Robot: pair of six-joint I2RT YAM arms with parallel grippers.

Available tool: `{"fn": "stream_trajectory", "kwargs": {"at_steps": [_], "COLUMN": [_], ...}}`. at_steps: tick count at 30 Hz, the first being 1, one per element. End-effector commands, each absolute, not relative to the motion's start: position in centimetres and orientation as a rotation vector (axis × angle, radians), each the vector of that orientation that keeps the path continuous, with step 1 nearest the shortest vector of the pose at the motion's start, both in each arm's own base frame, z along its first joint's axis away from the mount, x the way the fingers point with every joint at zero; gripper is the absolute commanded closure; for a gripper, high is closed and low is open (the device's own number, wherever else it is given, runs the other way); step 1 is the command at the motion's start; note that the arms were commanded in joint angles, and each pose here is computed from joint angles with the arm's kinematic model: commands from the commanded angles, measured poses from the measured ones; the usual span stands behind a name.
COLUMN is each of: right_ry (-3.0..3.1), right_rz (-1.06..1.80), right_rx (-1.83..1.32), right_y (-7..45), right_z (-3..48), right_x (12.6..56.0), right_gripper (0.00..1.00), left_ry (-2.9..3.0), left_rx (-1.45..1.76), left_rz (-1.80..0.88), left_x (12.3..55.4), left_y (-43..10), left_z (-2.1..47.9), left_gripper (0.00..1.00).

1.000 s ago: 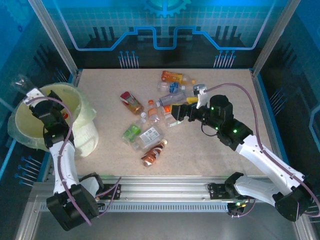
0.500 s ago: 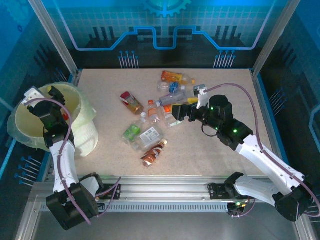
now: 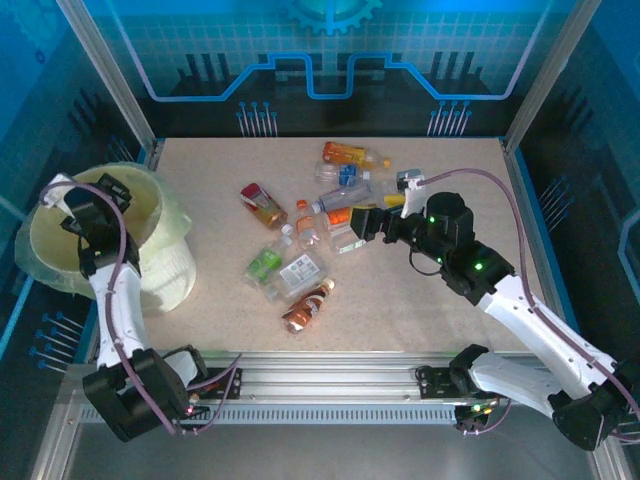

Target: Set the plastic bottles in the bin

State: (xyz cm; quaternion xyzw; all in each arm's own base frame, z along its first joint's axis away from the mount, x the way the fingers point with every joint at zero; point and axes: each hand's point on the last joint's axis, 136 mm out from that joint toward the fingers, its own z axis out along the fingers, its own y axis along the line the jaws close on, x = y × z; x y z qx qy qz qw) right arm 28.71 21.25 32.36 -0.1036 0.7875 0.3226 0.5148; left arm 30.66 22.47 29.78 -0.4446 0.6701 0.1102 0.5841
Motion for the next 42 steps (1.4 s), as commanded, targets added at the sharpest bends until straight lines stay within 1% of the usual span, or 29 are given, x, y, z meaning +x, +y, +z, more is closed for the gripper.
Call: {"fn": "stream_trajectory", "kwargs": {"at_steps": [1, 5, 8, 14, 20, 25, 30, 34, 37, 42], "right_ry": [1.922, 1.948, 1.975, 2.051, 2.104, 2.114, 2.069, 2.026, 1.976, 1.956], "right_rz": [0.756, 0.738, 0.715, 0.667, 0.636, 0.601, 0.598, 0.598, 0.606, 0.581], "right_rx": [-0.184, -0.136, -0.1, 0.044, 0.12, 0.175, 0.215, 0.303, 0.344, 0.377], "right_y": [20.1, 19.4, 18.8, 17.0, 15.8, 14.9, 14.3, 13.1, 12.4, 11.2], "right_z": [31.7, 30.9, 30.2, 28.2, 26.8, 26.6, 26.6, 25.6, 25.7, 25.2], "right_x": [28.8, 29.0, 29.1, 29.5, 29.5, 29.5, 29.5, 29.3, 29.0, 28.3], "right_gripper": [0.0, 0.0, 0.0, 0.0, 0.0, 0.0, 0.0, 0.0, 0.0, 0.0], "left_ry": [1.603, 1.608, 1.603, 1.616, 1.68, 1.79, 1.902, 1.996, 2.093, 2.363], "left_rx": [-1.188, -1.193, -1.153, -1.032, -0.848, -0.662, -0.464, -0.337, -0.249, -0.124], "left_rz": [0.212, 0.152, 0.129, 0.038, -0.055, -0.148, -0.187, -0.173, -0.186, -0.189], "left_x": [29.4, 29.4, 29.5, 30.1, 31.3, 32.3, 32.3, 32.1, 32.1, 31.6], "left_y": [22.1, 20.8, 19.4, 15.8, 10.0, 3.6, -2.9, -6.8, -9.6, -12.6], "left_z": [29.9, 31.7, 33.8, 37.5, 39.5, 39.8, 38.7, 36.6, 33.9, 26.9], "left_gripper": [0.12, 0.08, 0.02, 0.01, 0.01, 0.01, 0.01, 0.01, 0.01, 0.01]}}
